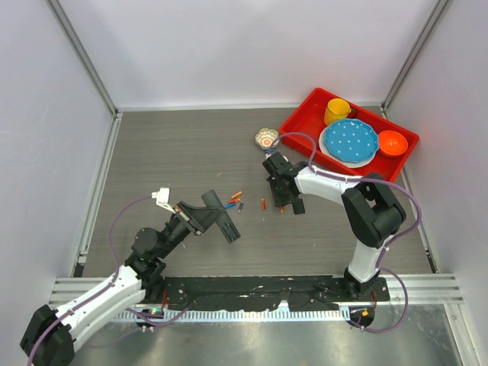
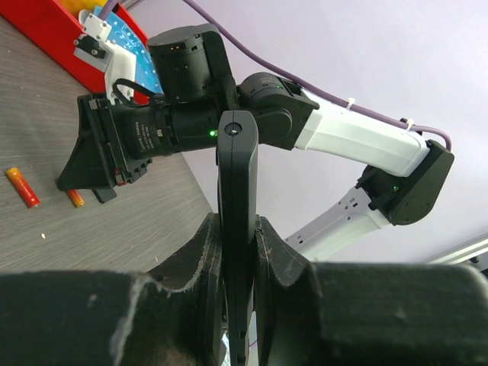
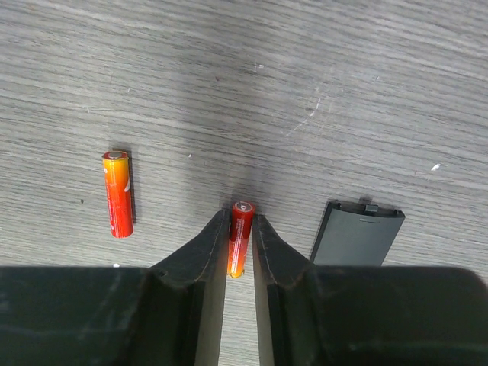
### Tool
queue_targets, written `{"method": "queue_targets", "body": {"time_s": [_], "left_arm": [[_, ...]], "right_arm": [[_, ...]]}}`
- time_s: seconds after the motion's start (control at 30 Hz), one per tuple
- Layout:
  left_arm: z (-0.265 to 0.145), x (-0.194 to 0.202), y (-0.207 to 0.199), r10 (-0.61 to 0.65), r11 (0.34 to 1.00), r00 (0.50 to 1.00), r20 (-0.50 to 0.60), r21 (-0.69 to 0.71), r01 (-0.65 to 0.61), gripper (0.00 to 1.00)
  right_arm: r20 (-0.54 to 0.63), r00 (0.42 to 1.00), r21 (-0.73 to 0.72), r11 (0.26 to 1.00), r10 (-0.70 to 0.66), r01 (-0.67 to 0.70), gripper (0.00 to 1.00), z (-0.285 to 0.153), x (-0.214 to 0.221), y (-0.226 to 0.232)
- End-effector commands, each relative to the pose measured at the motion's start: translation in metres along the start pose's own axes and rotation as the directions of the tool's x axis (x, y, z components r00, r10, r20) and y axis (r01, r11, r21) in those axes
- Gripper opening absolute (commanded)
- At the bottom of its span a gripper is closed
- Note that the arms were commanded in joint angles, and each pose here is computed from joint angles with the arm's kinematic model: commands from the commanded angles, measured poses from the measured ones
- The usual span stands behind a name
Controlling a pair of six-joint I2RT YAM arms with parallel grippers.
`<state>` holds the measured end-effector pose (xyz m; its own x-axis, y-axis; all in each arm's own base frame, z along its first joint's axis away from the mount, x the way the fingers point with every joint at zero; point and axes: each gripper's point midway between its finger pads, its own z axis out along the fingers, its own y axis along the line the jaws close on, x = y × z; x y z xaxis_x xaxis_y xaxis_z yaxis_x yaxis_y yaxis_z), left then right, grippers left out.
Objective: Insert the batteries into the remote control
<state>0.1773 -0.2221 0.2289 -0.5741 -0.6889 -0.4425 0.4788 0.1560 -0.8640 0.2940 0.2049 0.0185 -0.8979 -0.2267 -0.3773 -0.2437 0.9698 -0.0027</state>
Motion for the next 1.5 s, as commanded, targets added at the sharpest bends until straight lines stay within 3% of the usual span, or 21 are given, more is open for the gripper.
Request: {"method": "queue_targets", "body": {"time_s": [0.0, 0.17, 0.6, 0.8, 0.9, 1.03, 1.17, 1.27, 1.33, 1.47], "left_arm": [[-0.006, 0.006, 0.010, 0.004, 1.000, 1.000, -0.008, -0.002, -0.004, 0.00], [-0.006, 0.007, 0.010, 0.002, 1.000, 1.000, -0.013, -0.002, -0.002, 0.00], [-0.006, 0.008, 0.011, 0.003, 1.000, 1.000, -0.016, -0.005, -0.003, 0.00], [-0.006, 0.008, 0.011, 0.005, 1.000, 1.000, -0.018, -0.006, -0.005, 0.00], [-0.006, 0.008, 0.011, 0.002, 1.000, 1.000, -0.020, -0.010, -0.003, 0.00], [-0.006, 0.008, 0.013, 0.001, 1.000, 1.000, -0.022, -0.022, -0.001, 0.00], [-0.003, 0.004, 0.013, 0.002, 0.999, 1.000, -0.005, -0.039, -0.002, 0.00], [0.003, -0.002, 0.010, 0.005, 0.999, 1.000, 0.015, -0.037, -0.005, 0.00], [0.007, -0.007, 0.005, 0.003, 1.000, 0.999, 0.034, -0.021, -0.003, 0.00], [0.020, -0.015, -0.002, -0.035, 0.999, 0.997, 0.068, 0.010, 0.034, 0.00]], "right_arm": [[0.019, 1.000, -0.015, 1.000, 0.001, 0.000, 0.24, -0.001, -0.007, 0.005], [0.023, 1.000, -0.010, 1.000, -0.001, 0.001, 0.28, -0.001, -0.009, 0.005], [0.013, 1.000, -0.007, 1.000, -0.007, 0.007, 0.28, 0.003, -0.012, 0.003], [0.001, 1.000, -0.008, 1.000, -0.009, 0.009, 0.19, 0.006, -0.008, 0.003], [-0.003, 1.000, -0.007, 1.000, -0.008, 0.008, 0.08, 0.007, -0.007, 0.002], [0.010, 1.000, 0.000, 1.000, 0.009, -0.009, 0.01, 0.002, -0.006, 0.000], [0.108, 0.992, -0.050, 0.997, 0.064, -0.059, 0.01, -0.020, -0.014, 0.004], [0.264, 0.958, -0.124, 0.989, 0.113, -0.082, 0.01, -0.065, -0.031, 0.014], [0.398, 0.911, -0.156, 0.987, 0.107, -0.047, 0.01, -0.108, -0.038, 0.026], [0.545, 0.829, -0.221, 0.975, 0.127, -0.004, 0.01, -0.178, -0.037, 0.051]]}}
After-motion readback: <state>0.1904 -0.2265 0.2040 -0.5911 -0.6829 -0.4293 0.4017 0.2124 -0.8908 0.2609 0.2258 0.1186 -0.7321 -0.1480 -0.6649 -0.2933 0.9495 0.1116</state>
